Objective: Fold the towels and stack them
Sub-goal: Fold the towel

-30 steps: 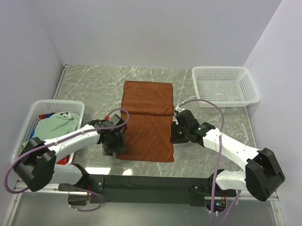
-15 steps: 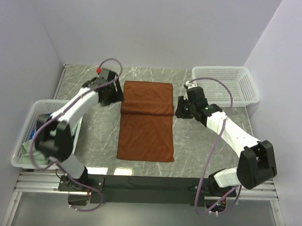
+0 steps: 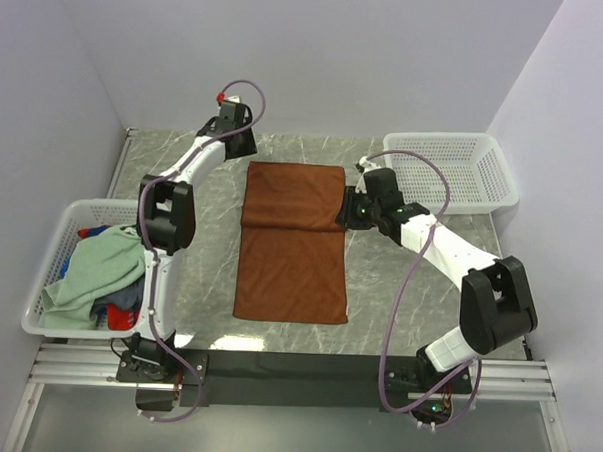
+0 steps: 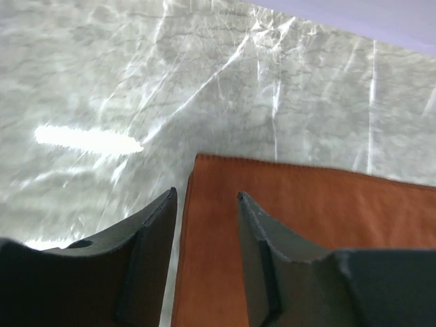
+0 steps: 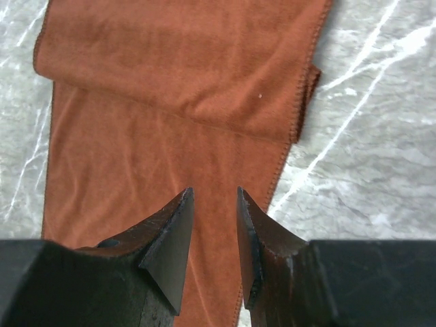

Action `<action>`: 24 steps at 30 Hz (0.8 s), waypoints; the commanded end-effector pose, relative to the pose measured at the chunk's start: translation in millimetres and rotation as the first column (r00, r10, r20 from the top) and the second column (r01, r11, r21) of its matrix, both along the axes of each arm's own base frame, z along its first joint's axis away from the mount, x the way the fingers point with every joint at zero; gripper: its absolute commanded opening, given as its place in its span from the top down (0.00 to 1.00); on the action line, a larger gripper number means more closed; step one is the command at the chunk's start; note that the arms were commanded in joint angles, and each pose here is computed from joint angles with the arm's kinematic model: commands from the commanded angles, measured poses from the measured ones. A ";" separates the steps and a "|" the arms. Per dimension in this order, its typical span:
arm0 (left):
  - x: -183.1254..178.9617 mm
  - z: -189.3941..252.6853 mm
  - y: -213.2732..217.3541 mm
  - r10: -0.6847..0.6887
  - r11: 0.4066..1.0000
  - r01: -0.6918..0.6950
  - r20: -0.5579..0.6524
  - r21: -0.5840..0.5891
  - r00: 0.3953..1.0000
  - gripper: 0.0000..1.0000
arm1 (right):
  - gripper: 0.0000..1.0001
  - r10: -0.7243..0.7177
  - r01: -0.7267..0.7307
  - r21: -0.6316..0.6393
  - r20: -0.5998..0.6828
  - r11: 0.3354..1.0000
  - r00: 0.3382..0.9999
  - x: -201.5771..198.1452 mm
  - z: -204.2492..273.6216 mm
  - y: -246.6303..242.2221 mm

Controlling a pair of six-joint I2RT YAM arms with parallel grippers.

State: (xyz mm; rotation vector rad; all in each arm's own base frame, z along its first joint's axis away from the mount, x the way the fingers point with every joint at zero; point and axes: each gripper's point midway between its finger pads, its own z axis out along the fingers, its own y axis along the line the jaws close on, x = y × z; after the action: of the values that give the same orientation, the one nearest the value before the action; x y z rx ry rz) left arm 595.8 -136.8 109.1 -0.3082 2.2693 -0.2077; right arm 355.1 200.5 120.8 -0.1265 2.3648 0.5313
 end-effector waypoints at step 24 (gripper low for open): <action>10.9 -87.4 -12.7 0.018 0.997 -0.016 -0.032 0.078 0.999 0.58 | 0.60 0.096 -0.095 0.091 -0.006 0.991 0.995 -11.3 -14.5 24.8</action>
State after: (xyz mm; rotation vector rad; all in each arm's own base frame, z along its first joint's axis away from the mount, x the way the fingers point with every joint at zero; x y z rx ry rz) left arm 611.3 -147.5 34.3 -0.2888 2.2849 -0.1674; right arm 343.4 217.4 103.2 -0.1786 2.3799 0.6520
